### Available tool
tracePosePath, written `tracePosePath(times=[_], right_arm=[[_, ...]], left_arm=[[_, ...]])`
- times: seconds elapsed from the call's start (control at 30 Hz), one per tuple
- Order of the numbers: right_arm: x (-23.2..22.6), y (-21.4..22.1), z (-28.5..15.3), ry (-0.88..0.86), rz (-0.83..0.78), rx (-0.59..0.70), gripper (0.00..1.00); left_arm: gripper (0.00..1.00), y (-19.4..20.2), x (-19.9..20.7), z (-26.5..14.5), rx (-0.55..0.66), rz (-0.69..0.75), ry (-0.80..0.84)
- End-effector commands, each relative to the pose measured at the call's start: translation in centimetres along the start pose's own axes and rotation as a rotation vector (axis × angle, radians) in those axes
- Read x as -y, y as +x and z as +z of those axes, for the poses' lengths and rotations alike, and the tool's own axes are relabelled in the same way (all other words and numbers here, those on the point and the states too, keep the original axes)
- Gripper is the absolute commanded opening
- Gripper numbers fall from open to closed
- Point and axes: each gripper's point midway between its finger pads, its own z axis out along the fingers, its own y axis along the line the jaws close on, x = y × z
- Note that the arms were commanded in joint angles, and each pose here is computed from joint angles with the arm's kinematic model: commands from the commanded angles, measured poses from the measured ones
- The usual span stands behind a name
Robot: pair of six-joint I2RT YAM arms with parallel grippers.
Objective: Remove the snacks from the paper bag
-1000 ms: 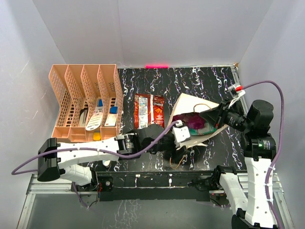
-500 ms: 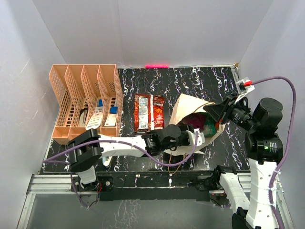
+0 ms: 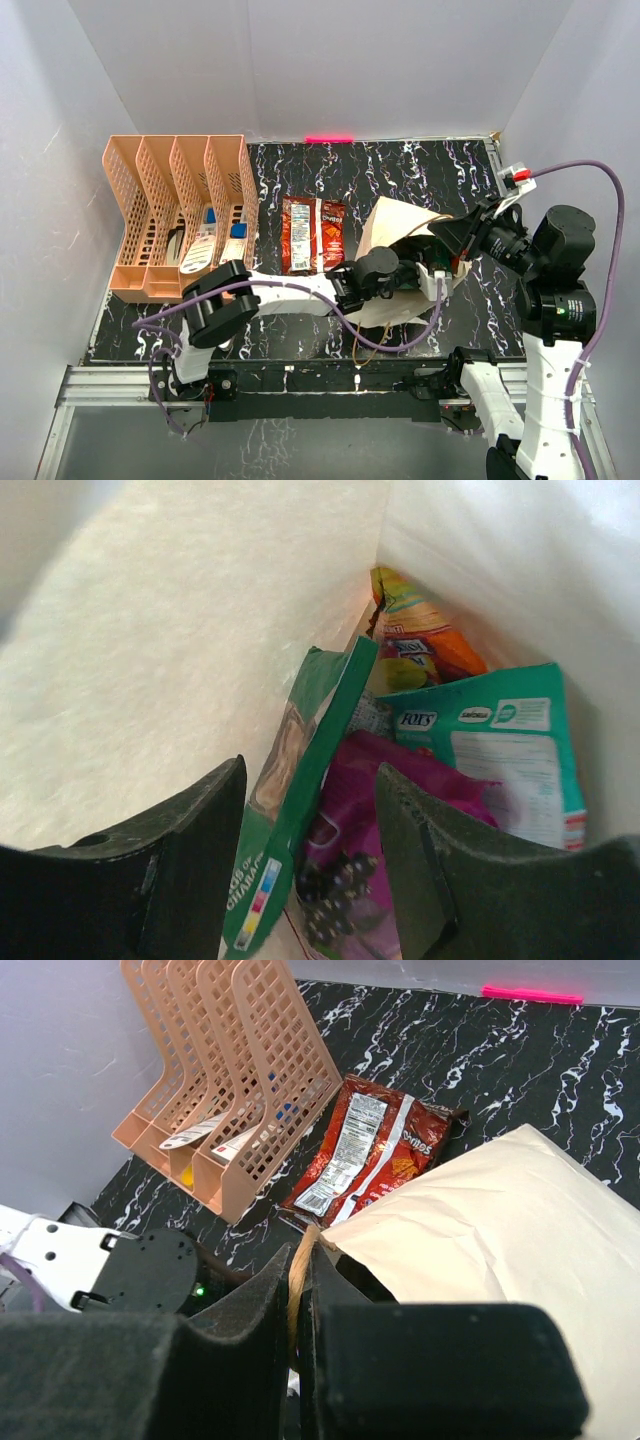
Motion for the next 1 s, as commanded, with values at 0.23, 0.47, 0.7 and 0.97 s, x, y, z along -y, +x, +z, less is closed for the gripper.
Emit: tracePosePath(times=[0.23,0.47,0.7,0.97], right_arm=[[-2.1,-2.9,-1.0,-0.034,-0.079,0.074,0.08],[-1.8,-3.0,-1.1,-0.015,-0.083,0.078,0.07],[-0.5,-3.2,-1.1,0.061,-0.094,0.114,0.08],[1.3,-5.2,-1.0,0.17,-0.042,0.181,0.08]], left_arm=[[0.56,1.7,-3.0,4.9,-0.017,0.215,-0.037],[0.15,3.5,-3.8,6.1,-0.062,0.236,-0.063],[0.0,0.7,-5.1,1.9,-0.029,0.164,-0.125],[0.0,-3.0,-6.6,-3.5,0.022,0.024,-0.113]])
